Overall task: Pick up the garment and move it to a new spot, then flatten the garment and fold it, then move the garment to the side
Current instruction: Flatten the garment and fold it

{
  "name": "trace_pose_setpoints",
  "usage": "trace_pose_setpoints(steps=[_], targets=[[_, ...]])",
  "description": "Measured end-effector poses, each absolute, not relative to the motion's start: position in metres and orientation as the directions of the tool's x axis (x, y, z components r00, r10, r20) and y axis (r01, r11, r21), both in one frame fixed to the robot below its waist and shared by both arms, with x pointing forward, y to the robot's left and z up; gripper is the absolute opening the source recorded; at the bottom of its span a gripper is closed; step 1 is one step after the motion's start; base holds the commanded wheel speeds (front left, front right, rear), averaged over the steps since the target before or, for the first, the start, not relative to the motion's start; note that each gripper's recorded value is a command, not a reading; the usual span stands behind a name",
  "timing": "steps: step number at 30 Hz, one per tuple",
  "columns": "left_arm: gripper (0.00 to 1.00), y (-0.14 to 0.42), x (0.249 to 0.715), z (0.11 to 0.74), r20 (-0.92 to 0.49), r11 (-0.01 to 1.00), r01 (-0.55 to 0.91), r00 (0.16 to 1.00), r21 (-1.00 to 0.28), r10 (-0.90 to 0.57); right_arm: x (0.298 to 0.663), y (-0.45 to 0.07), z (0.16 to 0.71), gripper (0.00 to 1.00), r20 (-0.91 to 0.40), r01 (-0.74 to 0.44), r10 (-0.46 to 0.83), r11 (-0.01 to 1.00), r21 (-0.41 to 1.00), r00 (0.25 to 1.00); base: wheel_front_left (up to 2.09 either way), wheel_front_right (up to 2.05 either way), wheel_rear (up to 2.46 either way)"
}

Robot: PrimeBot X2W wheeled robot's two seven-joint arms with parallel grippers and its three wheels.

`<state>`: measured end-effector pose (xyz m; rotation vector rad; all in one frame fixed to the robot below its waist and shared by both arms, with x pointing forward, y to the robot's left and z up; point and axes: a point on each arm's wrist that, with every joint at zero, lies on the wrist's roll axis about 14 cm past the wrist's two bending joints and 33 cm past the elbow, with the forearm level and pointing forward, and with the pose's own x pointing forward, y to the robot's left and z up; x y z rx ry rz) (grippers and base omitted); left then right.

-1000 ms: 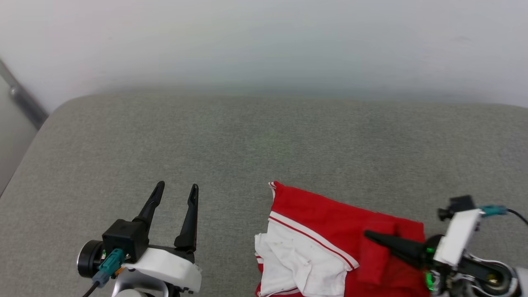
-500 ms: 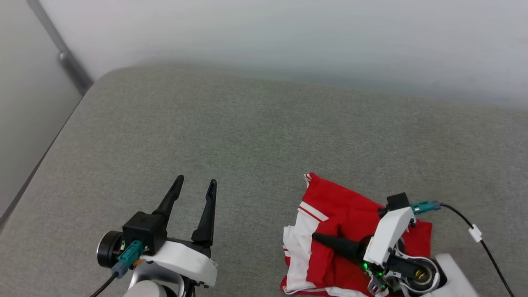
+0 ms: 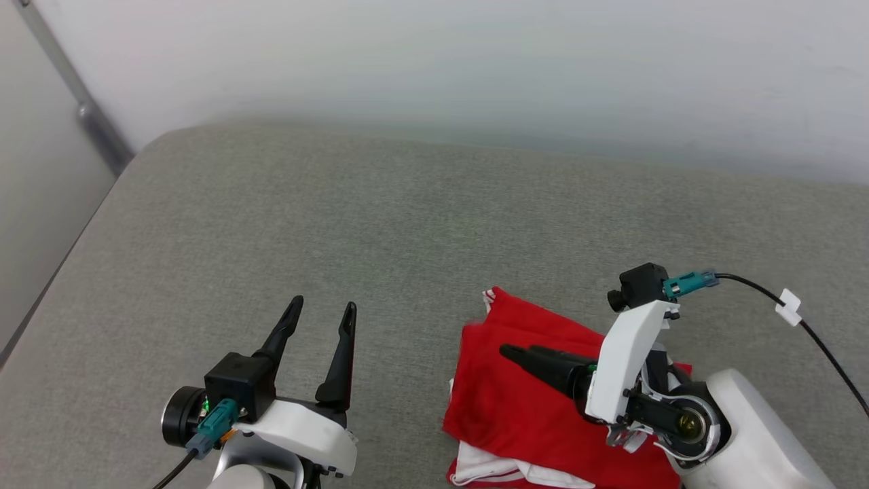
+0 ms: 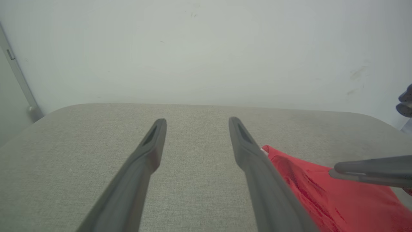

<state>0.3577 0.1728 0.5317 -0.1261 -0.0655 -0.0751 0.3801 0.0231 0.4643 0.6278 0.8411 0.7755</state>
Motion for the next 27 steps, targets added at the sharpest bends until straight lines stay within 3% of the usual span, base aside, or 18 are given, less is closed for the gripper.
trace_pose_setpoints(steps=[5,10,17,21,27], targets=[[1.0,0.163,0.362,0.534,0.076,0.986,0.111,0.992,-0.123,-0.102,0.39,-0.011,0.473,1.0,-0.442,-0.468,0.721,0.687,0.556,0.534,0.0,0.0,0.0],[1.0,0.157,0.363,0.533,0.072,0.985,0.126,0.99,-0.121,-0.117,0.403,-0.067,0.48,1.0,-0.417,-0.465,0.586,0.809,0.36,0.695,0.0,0.0,0.0],[1.0,0.154,0.364,0.531,0.063,0.984,0.128,0.991,-0.123,-0.121,0.398,-0.167,0.487,1.0,-0.353,-0.297,0.327,0.945,0.137,0.877,0.0,0.0,0.0],[1.0,0.156,0.366,0.531,0.06,0.987,0.12,0.992,-0.11,-0.113,0.389,-0.209,0.511,1.0,-0.217,-0.179,0.19,0.981,0.073,0.957,0.0,0.0,0.0],[1.0,0.168,0.366,0.527,0.052,0.991,0.072,0.996,-0.116,-0.066,0.369,-0.226,0.538,1.0,-0.029,-0.082,0.083,0.996,0.047,0.996,0.0,0.0,0.0]])
